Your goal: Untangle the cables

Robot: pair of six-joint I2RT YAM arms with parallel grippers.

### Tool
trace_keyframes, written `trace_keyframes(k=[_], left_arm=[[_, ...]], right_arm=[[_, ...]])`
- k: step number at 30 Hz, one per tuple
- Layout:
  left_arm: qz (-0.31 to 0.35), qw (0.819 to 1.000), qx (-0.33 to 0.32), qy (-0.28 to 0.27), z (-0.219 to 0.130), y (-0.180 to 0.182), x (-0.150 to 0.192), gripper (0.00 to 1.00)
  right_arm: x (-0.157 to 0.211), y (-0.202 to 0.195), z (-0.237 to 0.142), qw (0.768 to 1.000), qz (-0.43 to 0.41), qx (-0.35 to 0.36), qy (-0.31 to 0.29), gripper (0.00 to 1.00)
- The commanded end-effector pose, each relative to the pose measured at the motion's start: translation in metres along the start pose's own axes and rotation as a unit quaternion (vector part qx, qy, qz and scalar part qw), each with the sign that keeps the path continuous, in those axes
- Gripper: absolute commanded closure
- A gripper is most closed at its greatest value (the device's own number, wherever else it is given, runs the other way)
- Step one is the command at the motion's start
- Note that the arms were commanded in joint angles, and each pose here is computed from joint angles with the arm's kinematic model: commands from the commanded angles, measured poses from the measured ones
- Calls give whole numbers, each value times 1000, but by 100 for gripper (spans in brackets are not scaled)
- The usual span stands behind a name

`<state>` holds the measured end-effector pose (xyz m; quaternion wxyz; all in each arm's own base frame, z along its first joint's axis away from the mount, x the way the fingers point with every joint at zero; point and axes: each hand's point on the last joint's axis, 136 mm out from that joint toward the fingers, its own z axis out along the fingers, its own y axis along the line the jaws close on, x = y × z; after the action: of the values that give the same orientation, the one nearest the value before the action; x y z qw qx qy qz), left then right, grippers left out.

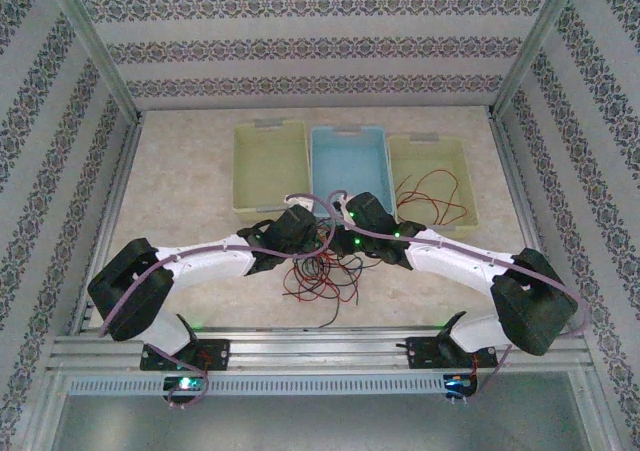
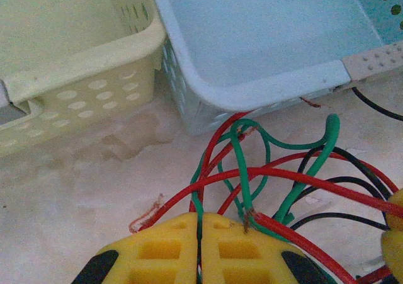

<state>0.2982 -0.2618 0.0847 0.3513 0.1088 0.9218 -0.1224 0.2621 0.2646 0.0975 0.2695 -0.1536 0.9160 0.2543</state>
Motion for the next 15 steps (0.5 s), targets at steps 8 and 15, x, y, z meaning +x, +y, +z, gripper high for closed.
trace_keyframes(k=[8,15], left_arm=[[-6,999,-36,-7,1,10,1,93],[-22,998,-52,6,8,20,7,95]], right_arm=[[-48,-36,-66,983,21,100,-155,100],[-70,-90,-151,938,84,205,-268,100]])
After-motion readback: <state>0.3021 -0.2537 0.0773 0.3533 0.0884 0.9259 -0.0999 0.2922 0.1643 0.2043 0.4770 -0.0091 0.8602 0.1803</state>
